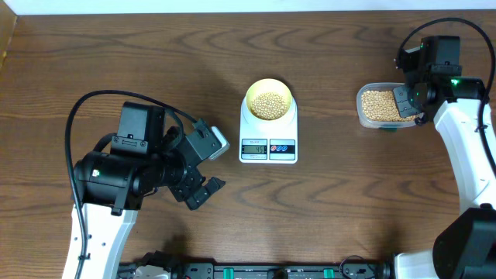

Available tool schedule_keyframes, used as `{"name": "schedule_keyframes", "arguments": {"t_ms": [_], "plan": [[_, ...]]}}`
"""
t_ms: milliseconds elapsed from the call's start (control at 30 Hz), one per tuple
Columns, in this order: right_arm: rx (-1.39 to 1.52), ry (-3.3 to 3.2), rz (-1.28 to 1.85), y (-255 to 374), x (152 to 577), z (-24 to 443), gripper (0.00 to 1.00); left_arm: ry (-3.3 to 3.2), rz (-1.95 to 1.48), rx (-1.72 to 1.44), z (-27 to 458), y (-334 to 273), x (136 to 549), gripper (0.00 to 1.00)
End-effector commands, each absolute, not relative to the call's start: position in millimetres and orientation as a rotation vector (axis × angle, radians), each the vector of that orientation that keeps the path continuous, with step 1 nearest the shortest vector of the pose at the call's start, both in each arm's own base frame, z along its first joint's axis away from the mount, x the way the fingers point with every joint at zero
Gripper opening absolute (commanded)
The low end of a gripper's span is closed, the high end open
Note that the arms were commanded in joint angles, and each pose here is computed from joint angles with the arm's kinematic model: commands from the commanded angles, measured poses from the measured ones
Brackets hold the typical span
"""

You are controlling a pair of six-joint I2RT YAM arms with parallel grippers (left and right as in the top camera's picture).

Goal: Scoop item into bowl and weigh 50g on scale
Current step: 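Carry the scoop with right gripper back to the tub, then dip the scoop into the soybeans and lift it out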

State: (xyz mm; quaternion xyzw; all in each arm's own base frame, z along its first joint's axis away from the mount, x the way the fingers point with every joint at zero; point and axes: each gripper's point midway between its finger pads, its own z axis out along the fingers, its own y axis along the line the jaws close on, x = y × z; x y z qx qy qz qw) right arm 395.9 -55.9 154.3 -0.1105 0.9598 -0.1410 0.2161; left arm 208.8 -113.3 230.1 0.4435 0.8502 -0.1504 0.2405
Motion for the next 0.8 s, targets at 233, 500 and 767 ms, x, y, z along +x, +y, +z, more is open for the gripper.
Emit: {"name": "schedule_keyframes", "arguments": {"t_ms": [233, 500, 767], "plan": [[-0.342, 2.718, -0.404, -57.0, 393.2, 132.2, 0.01, 2.295, -0.396, 1.225, 237.5, -112.9, 210.1, 0.99], [-0.326, 2.754, -0.493, -68.5, 394.2, 118.5, 0.01, 2.295, -0.396, 1.225, 237.5, -112.9, 210.1, 0.99], [-0.33, 2.788, -0.382, -56.1, 393.5, 104.0, 0.01, 2.295, -0.396, 1.225, 237.5, -112.9, 210.1, 0.99]]}}
